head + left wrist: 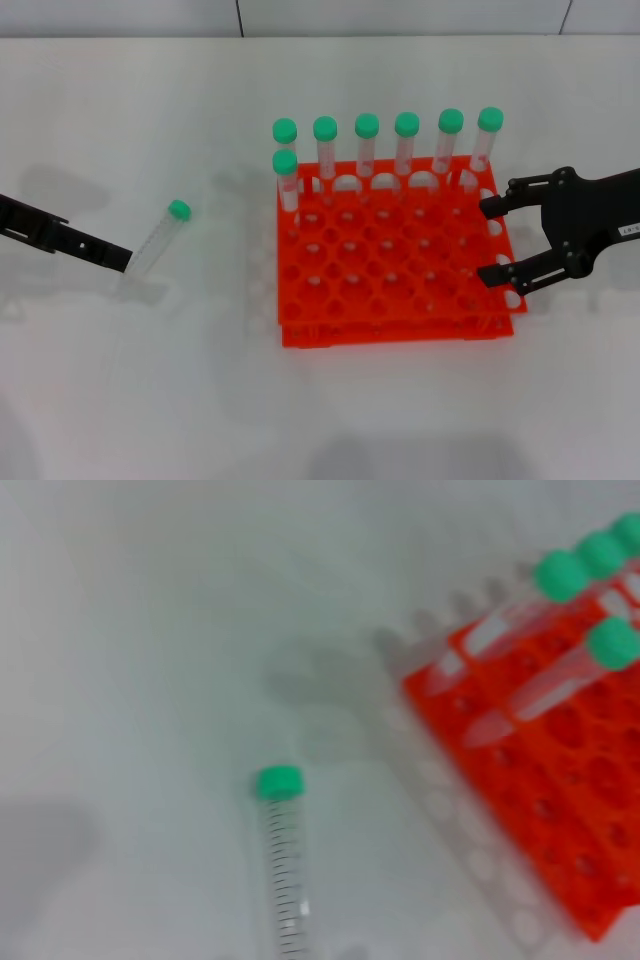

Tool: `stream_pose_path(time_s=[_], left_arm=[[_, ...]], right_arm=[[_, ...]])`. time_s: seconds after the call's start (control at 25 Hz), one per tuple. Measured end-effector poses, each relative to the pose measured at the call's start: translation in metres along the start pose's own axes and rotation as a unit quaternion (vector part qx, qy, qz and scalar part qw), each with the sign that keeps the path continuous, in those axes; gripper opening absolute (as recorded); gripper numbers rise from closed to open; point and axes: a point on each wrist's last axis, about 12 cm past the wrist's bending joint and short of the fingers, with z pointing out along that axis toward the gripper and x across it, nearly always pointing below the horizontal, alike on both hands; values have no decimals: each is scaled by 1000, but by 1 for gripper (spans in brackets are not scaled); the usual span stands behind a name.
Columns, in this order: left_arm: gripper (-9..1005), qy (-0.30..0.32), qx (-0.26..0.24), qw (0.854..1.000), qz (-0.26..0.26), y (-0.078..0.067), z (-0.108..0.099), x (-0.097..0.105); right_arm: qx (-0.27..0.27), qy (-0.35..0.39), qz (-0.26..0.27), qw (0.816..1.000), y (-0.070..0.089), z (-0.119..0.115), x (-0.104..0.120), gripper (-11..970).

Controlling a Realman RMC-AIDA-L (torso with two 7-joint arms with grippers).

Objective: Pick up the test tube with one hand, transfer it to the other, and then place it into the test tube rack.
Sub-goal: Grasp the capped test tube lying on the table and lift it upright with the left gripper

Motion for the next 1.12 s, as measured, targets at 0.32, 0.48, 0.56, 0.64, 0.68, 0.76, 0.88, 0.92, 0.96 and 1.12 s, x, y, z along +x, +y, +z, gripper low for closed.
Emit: stream_pose_path(time_s=[0.32,0.48,0.56,0.64,0.68,0.76,0.88,0.92,0.96,1.12], left_arm=[[874,37,-33,998,-29,11,26,-7],[873,47,-46,997,-33,13,36,-12],[873,51,-55,997,-37,14,39,-14],[873,52,-60,996,-41,14,42,-15],[873,52,-61,996,-43,14,44,-15],[873,58,-63,995,-46,14,49,-16],[872,73,-70,994,-47,12,57,-18],[872,77,-72,993,-46,11,59,-19],[872,79,-74,993,-46,11,61,-19],[872,85,-83,992,-43,9,65,-21]], right_arm=[[6,-2,-1,1000,-1,3,0,871],[7,-2,-1,1000,-1,4,0,872],[8,-2,-1,1000,-1,5,-1,872],[11,-2,0,1000,-2,5,-1,872],[12,-2,0,1000,-2,5,-1,871],[13,-2,1,1000,-2,5,-1,871],[13,-3,2,1000,-2,6,-1,872],[12,-3,2,1000,-2,7,-1,872],[12,-4,1,1000,-2,7,-1,872],[13,-2,1,1000,-2,10,0,872]])
